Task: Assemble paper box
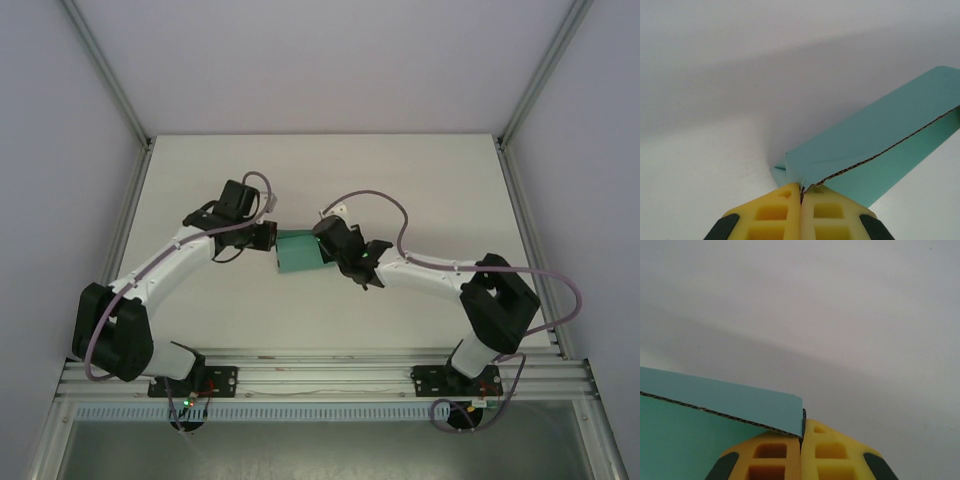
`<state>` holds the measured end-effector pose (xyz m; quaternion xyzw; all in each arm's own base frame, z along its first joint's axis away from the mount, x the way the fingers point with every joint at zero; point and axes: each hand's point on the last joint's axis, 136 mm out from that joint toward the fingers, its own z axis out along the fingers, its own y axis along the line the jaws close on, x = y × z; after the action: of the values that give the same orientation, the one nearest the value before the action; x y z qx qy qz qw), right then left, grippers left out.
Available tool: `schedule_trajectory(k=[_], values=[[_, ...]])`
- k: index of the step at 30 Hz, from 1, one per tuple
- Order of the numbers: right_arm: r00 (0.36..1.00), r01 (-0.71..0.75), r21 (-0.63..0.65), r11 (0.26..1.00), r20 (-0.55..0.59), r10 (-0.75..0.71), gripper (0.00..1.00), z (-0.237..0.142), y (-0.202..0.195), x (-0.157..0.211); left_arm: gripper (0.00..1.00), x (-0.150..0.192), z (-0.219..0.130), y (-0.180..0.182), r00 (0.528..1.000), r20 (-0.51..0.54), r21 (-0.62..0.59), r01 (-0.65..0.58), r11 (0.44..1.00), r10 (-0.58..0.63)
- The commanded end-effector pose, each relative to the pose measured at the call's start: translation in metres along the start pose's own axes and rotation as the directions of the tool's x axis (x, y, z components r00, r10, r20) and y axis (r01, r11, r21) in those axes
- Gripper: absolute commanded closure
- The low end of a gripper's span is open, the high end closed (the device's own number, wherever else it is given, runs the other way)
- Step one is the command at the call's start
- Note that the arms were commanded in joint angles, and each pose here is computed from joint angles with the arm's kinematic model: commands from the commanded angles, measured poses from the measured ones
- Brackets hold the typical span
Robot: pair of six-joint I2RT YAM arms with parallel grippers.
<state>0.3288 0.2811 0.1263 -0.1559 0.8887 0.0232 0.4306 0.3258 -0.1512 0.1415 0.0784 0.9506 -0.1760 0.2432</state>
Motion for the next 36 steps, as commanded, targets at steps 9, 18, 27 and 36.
schedule_trajectory(k=[9,18,27,36], values=[[0.95,0.289,0.076,0.954,-0.15,-0.275,1.0,0.009,0.0,0.08,1.0,0.006,0.005,-0.024,0.941,-0.17,0.11,0.313,0.943,-0.293],[0.934,0.335,0.083,0.938,-0.158,-0.32,1.0,0.009,0.005,0.093,1.0,0.009,0.008,-0.026,0.893,-0.246,0.16,0.421,0.893,-0.376],[0.931,0.339,0.078,0.937,-0.171,-0.322,1.0,0.012,0.005,0.098,1.0,0.009,-0.001,-0.028,0.866,-0.343,0.185,0.443,0.877,-0.365],[0.922,0.36,0.092,0.929,-0.186,-0.339,1.0,0.015,0.003,0.099,1.0,0.005,-0.007,-0.017,0.852,-0.377,0.148,0.444,0.884,-0.365]])
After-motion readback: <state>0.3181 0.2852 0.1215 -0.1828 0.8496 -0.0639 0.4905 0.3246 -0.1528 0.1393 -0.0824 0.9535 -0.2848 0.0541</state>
